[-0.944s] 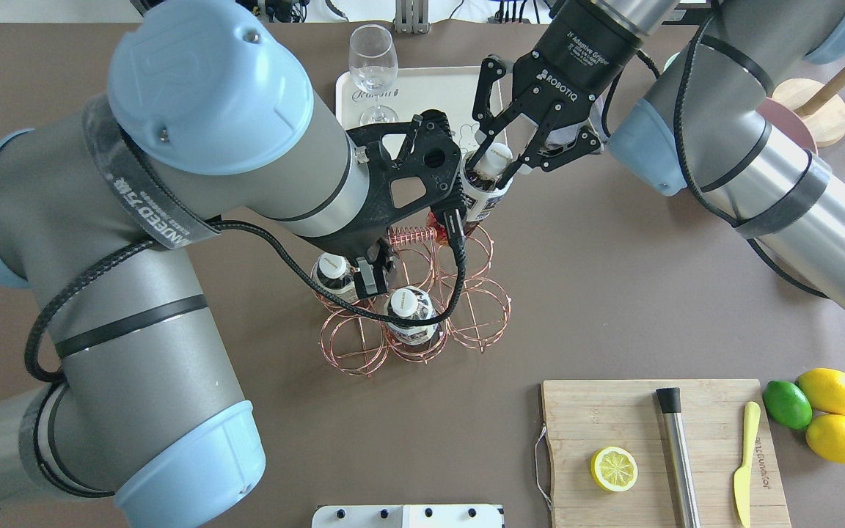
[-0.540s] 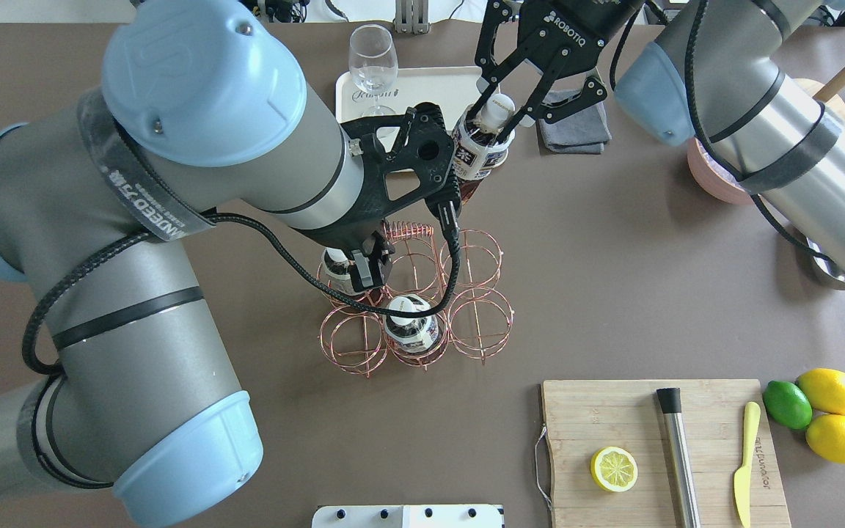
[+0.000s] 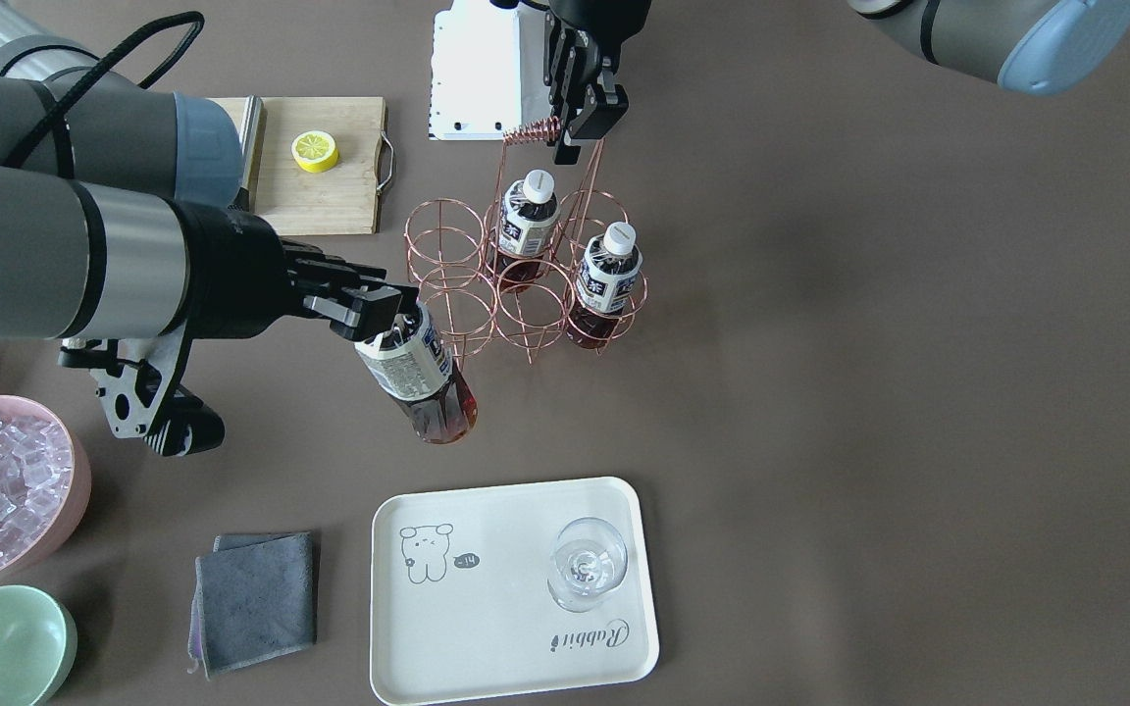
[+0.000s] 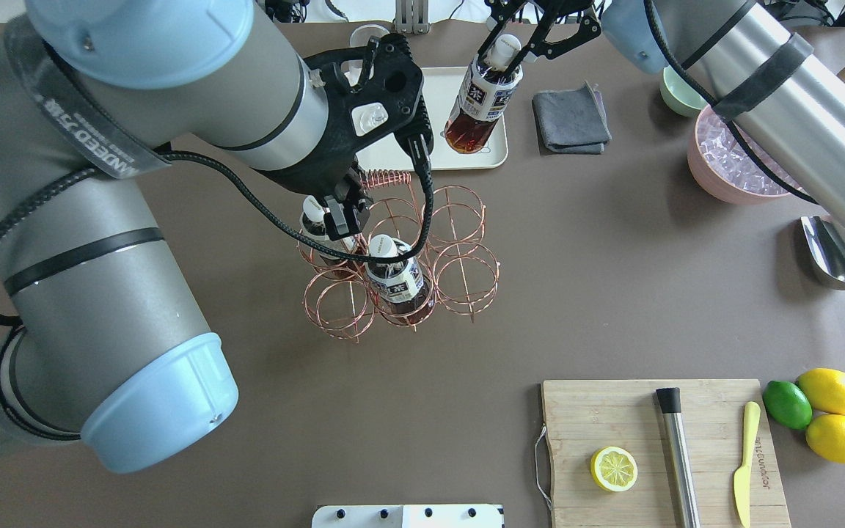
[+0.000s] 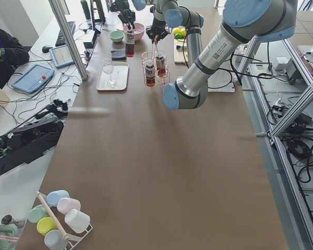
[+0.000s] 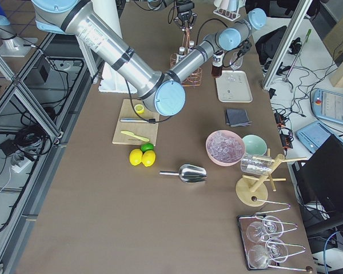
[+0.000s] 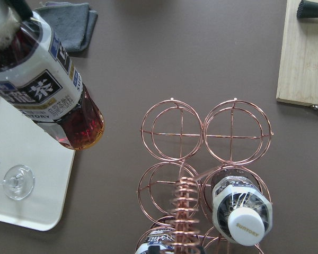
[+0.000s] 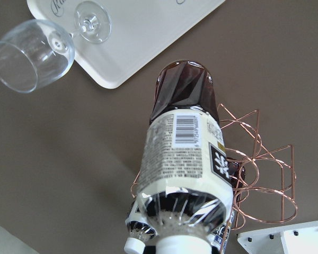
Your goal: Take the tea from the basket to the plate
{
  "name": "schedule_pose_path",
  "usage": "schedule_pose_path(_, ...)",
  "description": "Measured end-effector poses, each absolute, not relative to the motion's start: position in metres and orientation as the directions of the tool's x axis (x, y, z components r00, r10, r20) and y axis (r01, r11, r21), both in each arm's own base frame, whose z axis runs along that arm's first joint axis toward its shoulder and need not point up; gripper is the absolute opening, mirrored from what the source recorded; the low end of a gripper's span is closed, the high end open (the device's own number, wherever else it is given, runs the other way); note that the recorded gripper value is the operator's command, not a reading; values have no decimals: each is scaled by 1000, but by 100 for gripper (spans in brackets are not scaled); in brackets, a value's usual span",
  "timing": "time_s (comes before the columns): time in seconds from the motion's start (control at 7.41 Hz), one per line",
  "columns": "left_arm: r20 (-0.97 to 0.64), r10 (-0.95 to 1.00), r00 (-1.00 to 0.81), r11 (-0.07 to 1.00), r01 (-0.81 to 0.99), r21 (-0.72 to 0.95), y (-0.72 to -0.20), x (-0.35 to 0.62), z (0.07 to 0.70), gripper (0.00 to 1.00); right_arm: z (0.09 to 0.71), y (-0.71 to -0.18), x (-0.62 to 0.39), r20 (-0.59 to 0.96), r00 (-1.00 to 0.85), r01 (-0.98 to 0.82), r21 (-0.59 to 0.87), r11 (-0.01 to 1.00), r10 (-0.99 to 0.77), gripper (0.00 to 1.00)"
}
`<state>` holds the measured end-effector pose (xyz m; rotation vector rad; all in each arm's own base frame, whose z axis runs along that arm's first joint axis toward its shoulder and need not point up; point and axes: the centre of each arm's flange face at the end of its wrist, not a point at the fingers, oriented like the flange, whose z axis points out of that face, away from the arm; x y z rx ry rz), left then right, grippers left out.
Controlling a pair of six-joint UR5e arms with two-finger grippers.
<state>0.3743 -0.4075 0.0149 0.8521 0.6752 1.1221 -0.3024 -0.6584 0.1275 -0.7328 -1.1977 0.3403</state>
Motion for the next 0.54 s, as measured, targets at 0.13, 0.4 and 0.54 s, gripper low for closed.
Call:
schedule_pose_path(0.13,-51,949,310,202,-478,855,-413,362,13,0,141,-681,-303,716,354,115,-672,732,601,0)
schedule_pose_path(0.4,-48,948,316,199,-467,861,-419,329,12,0,163,-715,-317,717,381,89,-657,748,584,0)
schedule_pose_path(0.54,-39,948,316,192,-469,862,-424,311,15,0,174,-724,-328,718,401,80,-646,759,569,0)
